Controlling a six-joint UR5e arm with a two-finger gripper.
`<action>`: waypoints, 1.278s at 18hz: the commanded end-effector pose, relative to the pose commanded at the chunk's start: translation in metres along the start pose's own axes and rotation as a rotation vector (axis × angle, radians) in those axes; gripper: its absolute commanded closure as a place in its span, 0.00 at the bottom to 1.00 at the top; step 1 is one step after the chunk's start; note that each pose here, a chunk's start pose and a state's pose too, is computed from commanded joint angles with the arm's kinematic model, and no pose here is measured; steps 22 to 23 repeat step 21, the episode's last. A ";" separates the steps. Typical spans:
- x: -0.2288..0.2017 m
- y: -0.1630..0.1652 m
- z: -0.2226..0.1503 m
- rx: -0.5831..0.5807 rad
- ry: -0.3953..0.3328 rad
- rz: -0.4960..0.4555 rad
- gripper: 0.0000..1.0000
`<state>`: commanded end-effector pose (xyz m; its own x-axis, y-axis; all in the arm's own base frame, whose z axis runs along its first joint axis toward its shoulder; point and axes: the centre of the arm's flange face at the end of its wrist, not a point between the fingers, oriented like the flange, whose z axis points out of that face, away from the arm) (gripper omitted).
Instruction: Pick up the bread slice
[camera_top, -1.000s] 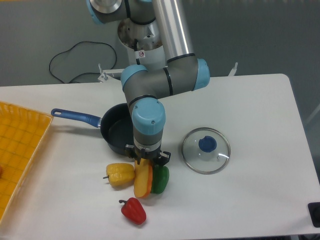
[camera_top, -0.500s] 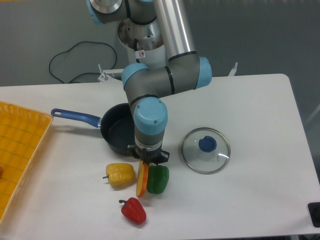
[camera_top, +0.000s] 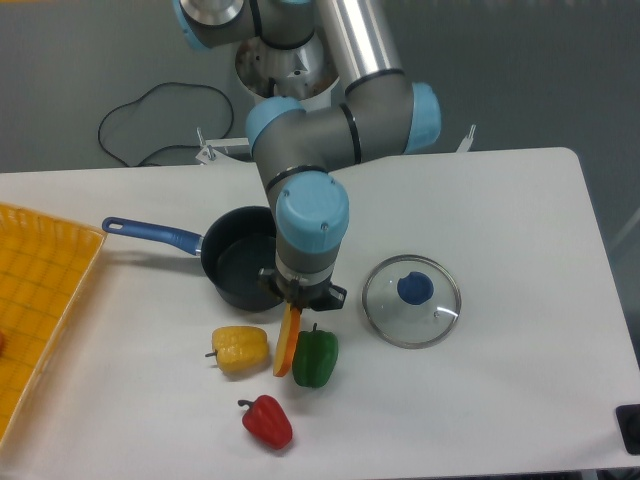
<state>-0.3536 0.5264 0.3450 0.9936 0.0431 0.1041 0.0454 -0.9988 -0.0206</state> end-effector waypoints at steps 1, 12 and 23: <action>-0.003 0.004 -0.008 0.000 -0.011 0.048 1.00; -0.023 0.045 -0.056 -0.109 -0.010 0.303 1.00; -0.028 0.055 -0.053 -0.113 0.000 0.286 1.00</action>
